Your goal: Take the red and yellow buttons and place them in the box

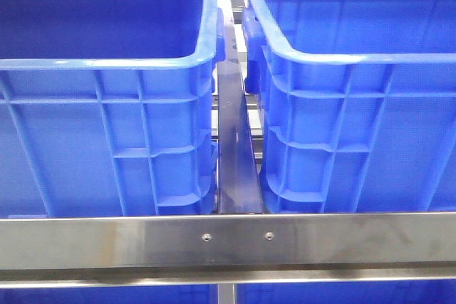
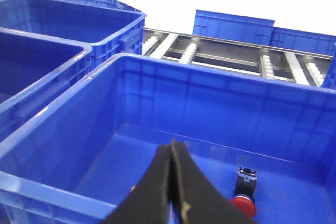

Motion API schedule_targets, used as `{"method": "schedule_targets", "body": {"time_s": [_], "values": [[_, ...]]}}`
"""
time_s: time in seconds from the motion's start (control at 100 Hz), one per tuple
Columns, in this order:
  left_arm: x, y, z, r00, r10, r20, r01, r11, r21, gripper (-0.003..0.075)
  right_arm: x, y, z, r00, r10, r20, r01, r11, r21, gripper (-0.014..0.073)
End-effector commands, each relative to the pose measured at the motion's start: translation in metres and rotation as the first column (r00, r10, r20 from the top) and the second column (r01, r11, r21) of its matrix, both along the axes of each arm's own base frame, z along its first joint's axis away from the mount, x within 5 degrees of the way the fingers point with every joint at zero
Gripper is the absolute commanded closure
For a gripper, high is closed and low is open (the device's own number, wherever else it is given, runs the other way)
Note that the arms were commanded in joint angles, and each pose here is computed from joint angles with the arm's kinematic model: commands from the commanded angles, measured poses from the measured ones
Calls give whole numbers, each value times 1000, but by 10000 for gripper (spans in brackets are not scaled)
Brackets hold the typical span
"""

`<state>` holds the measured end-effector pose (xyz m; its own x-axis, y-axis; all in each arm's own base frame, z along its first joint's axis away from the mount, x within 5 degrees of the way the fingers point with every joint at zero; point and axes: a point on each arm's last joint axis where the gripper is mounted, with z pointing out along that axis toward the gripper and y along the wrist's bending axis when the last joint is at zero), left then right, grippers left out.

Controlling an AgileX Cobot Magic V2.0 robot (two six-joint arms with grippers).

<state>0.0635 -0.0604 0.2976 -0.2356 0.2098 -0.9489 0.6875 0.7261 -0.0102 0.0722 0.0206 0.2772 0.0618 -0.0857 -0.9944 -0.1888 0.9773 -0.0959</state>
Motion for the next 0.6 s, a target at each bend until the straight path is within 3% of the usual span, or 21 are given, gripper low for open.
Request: {"method": "schedule_targets", "body": {"time_s": [0.0,0.43,0.59], "values": [[1,-1,16,997,4,72,1,997,-74,740,0,0,9,1000,3,22,-4,1000,18,664],[2,-1,16,997,5,71,0,997,-76,740,0,1,9,1000,6,22,-7,1000,17,664],[10,4,15,978,94,183,-80,993,-86,740,0,1,9,1000,9,21,-9,1000,17,664]]}}
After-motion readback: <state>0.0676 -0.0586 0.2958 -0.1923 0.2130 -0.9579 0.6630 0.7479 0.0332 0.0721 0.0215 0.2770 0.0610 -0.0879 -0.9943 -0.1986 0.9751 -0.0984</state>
